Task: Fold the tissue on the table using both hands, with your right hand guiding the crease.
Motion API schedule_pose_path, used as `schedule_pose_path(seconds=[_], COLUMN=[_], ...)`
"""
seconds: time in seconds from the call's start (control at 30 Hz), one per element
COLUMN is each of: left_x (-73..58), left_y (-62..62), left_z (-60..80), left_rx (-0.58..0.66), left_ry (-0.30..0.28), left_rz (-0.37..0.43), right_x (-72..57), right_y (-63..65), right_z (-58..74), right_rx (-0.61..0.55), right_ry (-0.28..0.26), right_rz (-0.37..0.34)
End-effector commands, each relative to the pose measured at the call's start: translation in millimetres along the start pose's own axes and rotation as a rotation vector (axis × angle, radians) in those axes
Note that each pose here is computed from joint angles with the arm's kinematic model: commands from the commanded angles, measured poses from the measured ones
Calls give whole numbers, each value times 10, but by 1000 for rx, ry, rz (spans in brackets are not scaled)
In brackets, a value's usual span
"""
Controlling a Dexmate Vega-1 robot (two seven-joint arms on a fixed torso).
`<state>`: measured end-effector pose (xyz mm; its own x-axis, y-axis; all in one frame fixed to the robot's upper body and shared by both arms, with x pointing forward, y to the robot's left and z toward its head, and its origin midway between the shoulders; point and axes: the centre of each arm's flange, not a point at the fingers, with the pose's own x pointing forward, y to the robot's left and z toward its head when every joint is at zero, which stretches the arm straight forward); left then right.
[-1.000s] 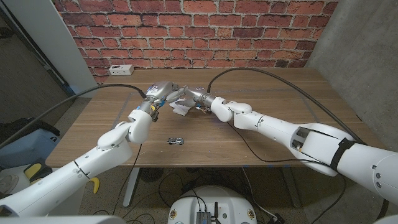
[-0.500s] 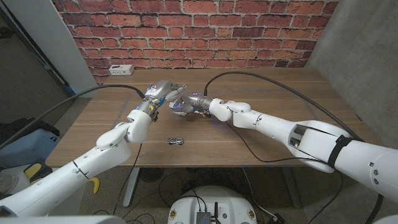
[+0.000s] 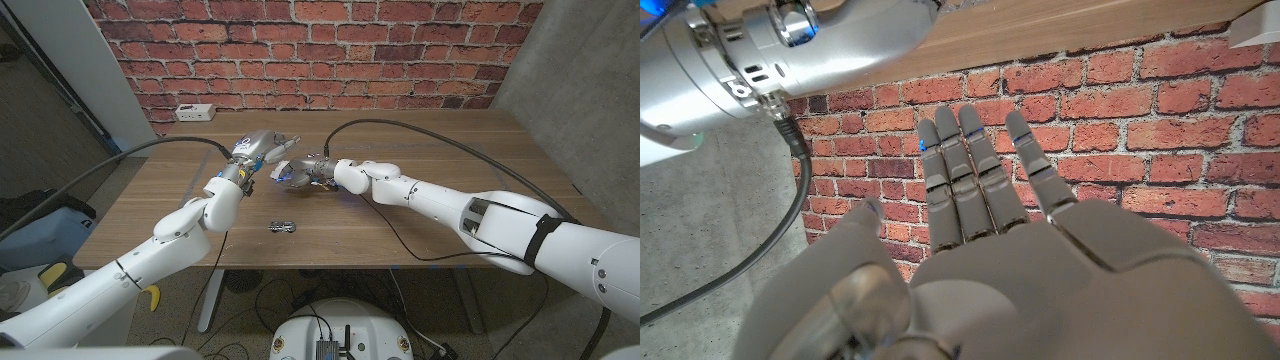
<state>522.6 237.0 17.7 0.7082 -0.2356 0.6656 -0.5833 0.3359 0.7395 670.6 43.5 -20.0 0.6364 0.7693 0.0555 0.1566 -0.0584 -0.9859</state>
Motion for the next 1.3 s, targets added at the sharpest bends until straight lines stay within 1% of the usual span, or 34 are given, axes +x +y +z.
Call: schedule_pose_path(seconds=[0.03, 0.17, 0.3, 0.37, 0.57, 0.63, 0.77, 0.87, 1.03, 1.23, 1.3], left_x=[-7, -9, -10, -9, 1, 5, 18, 26, 41, 39, 29], left_y=[1, -1, 1, 1, 4, 6, 9, 10, 14, 16, 18], left_z=[7, 18, 30, 35, 54, 58, 71, 78, 89, 95, 92], left_rx=[1, 4, 5, 5, 7, 7, 6, 5, 6, 8, 9], left_ry=[4, 3, 0, -2, -9, -12, -20, -25, -32, -30, -25], left_rz=[-3, -5, -6, -6, -8, -8, -9, -10, -13, -13, -13], right_x=[-106, -211, -333, -393, -584, -647, -758, -806, -836, -786, -741], right_y=[-43, -84, -91, -92, -78, -69, -36, -1, 52, 108, 146], right_z=[-35, -83, -139, -164, -243, -257, -274, -262, -224, -174, -152], right_rx=[23, 61, 90, 97, 145, 148, 143, 132, 107, 84, 86], right_ry=[-1, -5, 1, 16, 34, 45, 63, 81, 92, 96, 91], right_rz=[-54, -126, -196, -216, -288, -319, -357, -352, -349, -314, -281])
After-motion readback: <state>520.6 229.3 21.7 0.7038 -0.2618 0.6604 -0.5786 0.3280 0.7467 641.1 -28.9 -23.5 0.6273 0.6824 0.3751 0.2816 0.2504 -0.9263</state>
